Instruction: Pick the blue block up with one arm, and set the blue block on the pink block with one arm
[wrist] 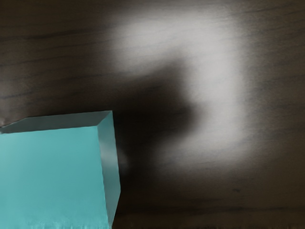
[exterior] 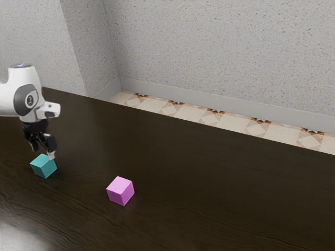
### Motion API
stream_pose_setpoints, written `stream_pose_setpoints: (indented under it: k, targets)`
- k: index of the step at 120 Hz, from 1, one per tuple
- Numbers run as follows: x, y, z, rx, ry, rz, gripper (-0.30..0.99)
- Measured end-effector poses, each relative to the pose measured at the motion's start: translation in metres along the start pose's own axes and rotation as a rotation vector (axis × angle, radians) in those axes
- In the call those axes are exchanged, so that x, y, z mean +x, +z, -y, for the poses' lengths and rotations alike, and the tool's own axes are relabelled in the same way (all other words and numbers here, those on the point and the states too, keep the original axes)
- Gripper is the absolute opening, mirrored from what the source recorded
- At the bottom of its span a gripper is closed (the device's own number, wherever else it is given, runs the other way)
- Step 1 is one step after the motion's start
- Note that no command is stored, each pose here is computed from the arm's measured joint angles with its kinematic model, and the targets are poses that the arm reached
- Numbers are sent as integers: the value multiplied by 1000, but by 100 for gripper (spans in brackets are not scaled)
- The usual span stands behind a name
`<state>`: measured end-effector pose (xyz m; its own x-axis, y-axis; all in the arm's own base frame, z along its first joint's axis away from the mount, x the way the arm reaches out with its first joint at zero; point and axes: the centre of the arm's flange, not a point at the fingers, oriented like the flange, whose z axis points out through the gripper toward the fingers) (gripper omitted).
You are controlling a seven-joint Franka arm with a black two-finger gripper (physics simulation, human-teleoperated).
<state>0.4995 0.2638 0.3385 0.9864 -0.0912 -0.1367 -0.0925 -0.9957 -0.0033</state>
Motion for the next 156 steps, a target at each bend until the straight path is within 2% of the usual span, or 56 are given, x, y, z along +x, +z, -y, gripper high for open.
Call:
stream_pose_setpoints:
  k: [14, 32, 73, 156]
  targets:
    - [-7, 3, 20, 31, 17, -18, 69]
    - [6, 19, 37, 46, 57, -21, 69]
    - [18, 53, 51, -10, 90, -46, 69]
    - [6, 77, 56, -53, 98, -83, 69]
